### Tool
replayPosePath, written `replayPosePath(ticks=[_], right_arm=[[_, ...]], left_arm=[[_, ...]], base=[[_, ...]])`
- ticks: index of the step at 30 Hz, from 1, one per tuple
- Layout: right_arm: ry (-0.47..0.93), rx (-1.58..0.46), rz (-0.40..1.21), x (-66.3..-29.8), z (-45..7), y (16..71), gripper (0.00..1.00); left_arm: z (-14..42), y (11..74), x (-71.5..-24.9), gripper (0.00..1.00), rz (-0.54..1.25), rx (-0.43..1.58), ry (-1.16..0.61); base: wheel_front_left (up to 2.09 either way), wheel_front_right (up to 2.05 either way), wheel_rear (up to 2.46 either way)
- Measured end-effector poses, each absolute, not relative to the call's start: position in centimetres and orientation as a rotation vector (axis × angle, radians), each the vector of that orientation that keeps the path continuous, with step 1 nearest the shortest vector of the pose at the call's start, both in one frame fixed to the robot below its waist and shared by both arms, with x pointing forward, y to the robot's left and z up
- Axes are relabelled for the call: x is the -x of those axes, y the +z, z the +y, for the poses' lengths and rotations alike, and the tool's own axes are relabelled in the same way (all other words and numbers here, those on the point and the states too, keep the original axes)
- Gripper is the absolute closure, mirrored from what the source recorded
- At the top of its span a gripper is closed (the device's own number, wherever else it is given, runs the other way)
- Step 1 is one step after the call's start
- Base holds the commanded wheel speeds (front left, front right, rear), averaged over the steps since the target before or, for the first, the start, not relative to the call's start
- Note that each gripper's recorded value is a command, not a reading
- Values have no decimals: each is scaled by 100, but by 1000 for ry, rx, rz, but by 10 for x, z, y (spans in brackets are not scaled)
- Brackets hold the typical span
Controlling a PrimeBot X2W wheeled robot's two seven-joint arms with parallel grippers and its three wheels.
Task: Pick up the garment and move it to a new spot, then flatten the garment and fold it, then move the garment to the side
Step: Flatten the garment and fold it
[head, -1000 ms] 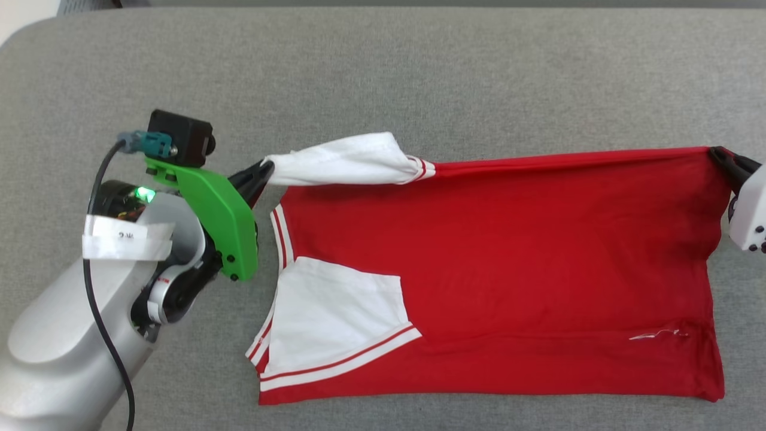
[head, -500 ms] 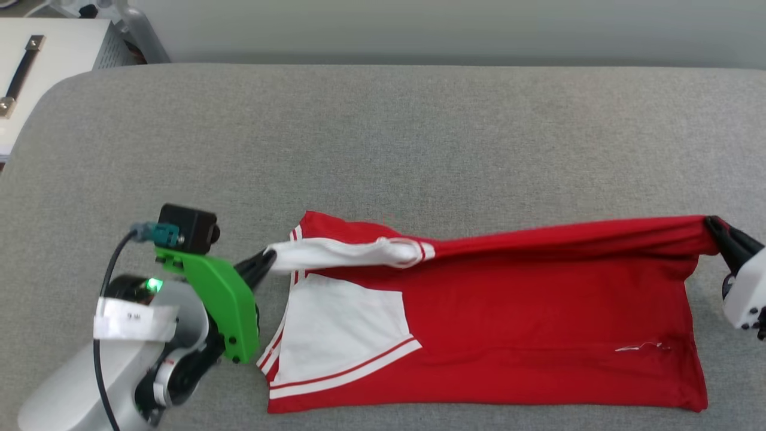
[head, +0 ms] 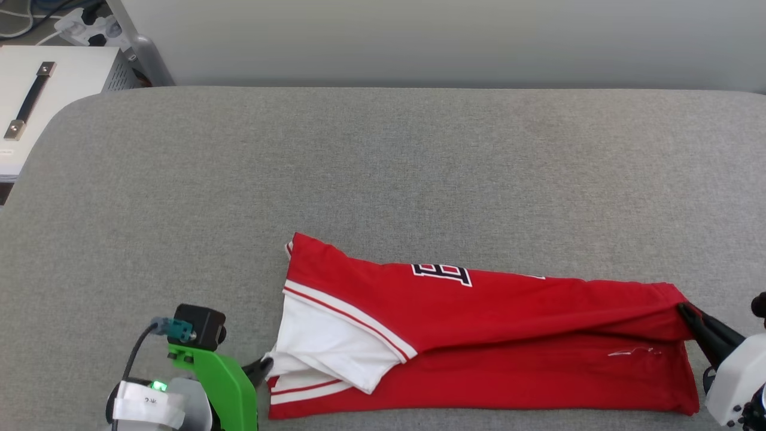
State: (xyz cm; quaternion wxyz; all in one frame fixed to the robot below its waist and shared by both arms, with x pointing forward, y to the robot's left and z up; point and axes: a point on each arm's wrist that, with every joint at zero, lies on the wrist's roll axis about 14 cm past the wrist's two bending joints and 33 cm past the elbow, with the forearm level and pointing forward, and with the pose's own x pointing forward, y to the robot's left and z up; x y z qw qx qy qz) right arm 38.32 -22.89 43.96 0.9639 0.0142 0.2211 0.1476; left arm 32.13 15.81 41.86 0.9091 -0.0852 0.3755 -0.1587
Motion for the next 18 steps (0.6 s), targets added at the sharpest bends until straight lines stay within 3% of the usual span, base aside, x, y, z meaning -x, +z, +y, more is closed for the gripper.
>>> replayPosePath(ticks=[9, 10, 11, 12, 13, 14, 18], right_arm=[[307, 5, 531, -362, -231, 420, 100], [309, 10, 536, -361, -231, 418, 89], [313, 16, 542, -360, -231, 417, 34], [314, 16, 548, -359, -230, 415, 0], [317, 17, 563, -357, -229, 412, 0], [322, 21, 575, -355, -228, 410, 0], [324, 18, 592, -351, -227, 408, 0]], left_arm=[[153, 391, -304, 100, 872, 172, -332], [155, 389, -304, 100, 876, 172, -330], [155, 388, -304, 100, 879, 172, -329], [156, 386, -304, 79, 883, 171, -328], [156, 384, -303, 36, 889, 171, -328], [156, 383, -303, 0, 891, 172, -327], [158, 382, -303, 0, 882, 170, -318]], base=[[0, 0, 0], [0, 0, 0], [0, 0, 0], [0, 0, 0], [0, 0, 0], [0, 0, 0], [0, 0, 0]])
